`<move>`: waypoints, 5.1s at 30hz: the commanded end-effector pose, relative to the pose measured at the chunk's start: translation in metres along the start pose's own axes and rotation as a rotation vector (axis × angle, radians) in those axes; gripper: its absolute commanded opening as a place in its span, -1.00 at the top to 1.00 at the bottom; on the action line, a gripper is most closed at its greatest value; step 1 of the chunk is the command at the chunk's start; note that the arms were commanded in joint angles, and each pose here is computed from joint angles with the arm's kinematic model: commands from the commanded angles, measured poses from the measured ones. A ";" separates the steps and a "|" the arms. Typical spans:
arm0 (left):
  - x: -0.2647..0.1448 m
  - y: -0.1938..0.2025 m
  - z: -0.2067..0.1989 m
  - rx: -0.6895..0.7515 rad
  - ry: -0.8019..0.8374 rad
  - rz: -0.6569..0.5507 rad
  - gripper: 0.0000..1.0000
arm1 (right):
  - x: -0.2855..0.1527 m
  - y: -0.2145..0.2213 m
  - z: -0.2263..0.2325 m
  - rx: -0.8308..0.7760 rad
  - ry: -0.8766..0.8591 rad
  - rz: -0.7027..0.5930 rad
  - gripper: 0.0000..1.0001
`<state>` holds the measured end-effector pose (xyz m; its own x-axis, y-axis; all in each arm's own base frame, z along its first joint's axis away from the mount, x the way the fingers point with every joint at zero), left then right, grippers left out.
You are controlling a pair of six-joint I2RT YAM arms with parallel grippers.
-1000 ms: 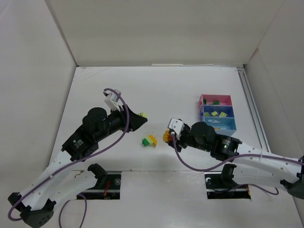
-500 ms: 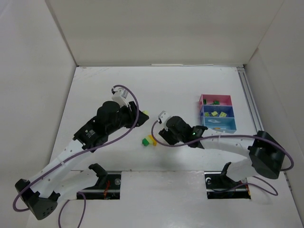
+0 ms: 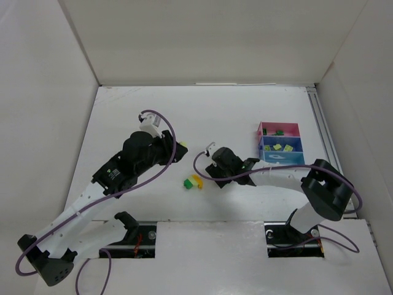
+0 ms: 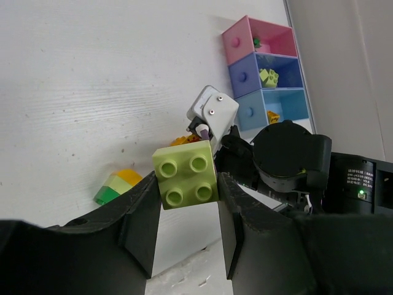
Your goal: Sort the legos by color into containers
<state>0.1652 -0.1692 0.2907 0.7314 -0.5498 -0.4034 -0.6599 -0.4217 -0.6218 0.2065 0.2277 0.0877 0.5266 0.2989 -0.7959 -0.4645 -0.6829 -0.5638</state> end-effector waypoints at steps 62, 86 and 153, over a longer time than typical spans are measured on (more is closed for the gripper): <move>-0.042 -0.027 -0.064 -0.081 0.789 0.224 0.59 | -0.237 -0.166 -0.016 -0.436 -0.188 -1.368 -0.75; -0.042 -0.026 -0.061 -0.066 0.784 0.188 0.59 | -0.245 -0.200 -0.005 -0.465 -0.268 -1.478 -0.16; 0.038 -0.076 0.028 -0.039 -0.190 -0.161 -1.00 | -0.086 -0.005 -0.296 0.599 0.584 -0.109 0.87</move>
<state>0.2392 -0.1391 0.2838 0.8017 -0.3466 -0.4870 -0.5965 -0.5165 -0.6144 0.3662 0.0124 0.2135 0.7802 -0.1317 -0.6115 -0.6255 -0.1651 -0.7626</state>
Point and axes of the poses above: each gripper's point midway between its finger pads, its own x axis out along the fingers, its own z axis along the line the jaws close on, y = z × x, the point moved 7 cm from there along -x, back along the fingers, and after that the axes turned 7 degrees about -x, right-handed, at the moved point
